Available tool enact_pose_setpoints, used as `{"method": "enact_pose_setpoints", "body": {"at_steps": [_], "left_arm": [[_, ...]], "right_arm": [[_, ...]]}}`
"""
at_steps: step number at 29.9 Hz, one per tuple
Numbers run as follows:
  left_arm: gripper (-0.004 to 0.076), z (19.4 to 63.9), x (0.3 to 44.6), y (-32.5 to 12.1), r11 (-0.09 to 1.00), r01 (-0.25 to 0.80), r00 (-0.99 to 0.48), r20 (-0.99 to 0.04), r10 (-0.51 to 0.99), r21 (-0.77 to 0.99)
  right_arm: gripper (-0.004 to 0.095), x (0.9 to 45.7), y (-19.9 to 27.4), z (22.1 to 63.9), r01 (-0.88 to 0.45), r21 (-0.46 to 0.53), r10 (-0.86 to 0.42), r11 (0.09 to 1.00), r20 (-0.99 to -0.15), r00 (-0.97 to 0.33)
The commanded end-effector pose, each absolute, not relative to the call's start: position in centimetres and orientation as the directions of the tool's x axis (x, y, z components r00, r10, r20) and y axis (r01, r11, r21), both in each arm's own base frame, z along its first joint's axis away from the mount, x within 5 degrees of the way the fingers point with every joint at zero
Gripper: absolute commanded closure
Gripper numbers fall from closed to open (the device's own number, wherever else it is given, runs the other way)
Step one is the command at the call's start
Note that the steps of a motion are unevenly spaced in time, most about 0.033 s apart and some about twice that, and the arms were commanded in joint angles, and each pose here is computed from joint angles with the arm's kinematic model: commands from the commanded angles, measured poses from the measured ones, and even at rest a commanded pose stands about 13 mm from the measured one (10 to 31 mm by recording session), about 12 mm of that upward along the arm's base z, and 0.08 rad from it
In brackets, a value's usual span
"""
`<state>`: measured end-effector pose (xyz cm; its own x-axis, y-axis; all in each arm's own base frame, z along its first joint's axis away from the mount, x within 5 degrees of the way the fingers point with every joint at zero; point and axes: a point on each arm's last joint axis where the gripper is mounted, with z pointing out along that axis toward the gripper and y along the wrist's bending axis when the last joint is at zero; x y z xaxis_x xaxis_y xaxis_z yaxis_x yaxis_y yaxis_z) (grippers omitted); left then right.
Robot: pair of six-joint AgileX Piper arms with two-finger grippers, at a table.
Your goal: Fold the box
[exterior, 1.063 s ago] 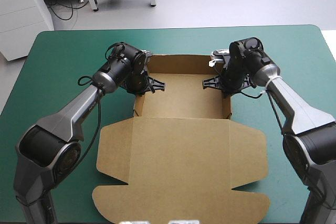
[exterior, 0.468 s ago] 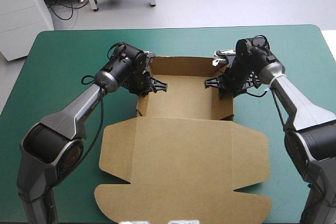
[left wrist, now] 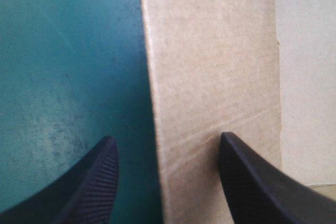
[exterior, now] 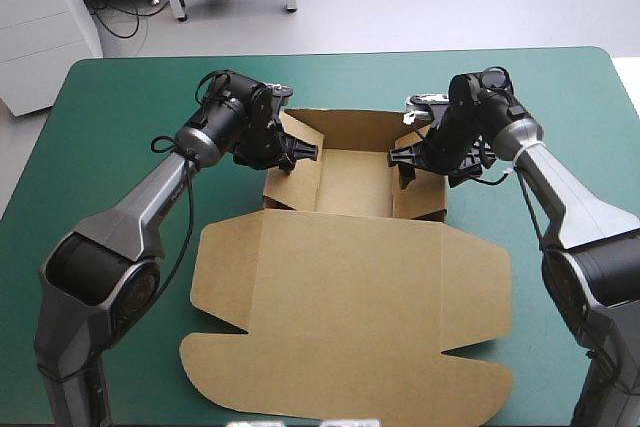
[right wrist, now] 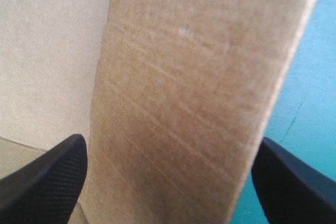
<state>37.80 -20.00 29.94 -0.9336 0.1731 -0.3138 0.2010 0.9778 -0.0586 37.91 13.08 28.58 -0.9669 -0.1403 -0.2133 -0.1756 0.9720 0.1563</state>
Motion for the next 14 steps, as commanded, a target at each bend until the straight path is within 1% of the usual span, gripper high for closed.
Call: {"method": "enact_pose_setpoints", "body": {"at_steps": [1, 2, 4, 7, 12, 14], "left_arm": [[0.0308, 33.8, 37.0, -18.9, 0.979, 0.191, -0.916, -0.372, 0.151, -0.074], [0.0308, 34.1, 37.1, -18.7, 0.98, 0.186, -0.912, -0.383, 0.147, -0.068], [0.0308, 35.3, 37.3, -18.3, 0.977, 0.209, -0.893, -0.417, 0.169, -0.05], [0.0309, 37.5, 37.4, -18.1, 0.972, 0.231, -0.855, -0.487, 0.179, -0.049], [0.0309, 41.5, 36.4, -17.7, 0.963, 0.263, -0.788, -0.589, 0.179, -0.058], [0.0311, 42.6, 35.7, -17.3, 0.958, 0.284, -0.765, -0.614, 0.196, -0.048]], "right_arm": [[0.0119, 37.5, 12.6, 32.3, -0.172, 0.163, -0.111, 0.972, -0.327, -0.939], [0.0119, 37.6, 12.6, 32.7, -0.165, 0.162, -0.102, 0.973, -0.341, -0.934], [0.0119, 37.8, 12.4, 33.7, -0.155, 0.143, -0.094, 0.978, -0.367, -0.926], [0.0119, 38.0, 11.8, 35.2, -0.127, 0.096, -0.077, 0.987, -0.411, -0.909], [0.0119, 37.2, 11.4, 38.1, -0.12, 0.102, -0.055, 0.988, -0.489, -0.871], [0.012, 36.6, 11.3, 39.0, -0.122, 0.106, -0.052, 0.987, -0.509, -0.86]]}}
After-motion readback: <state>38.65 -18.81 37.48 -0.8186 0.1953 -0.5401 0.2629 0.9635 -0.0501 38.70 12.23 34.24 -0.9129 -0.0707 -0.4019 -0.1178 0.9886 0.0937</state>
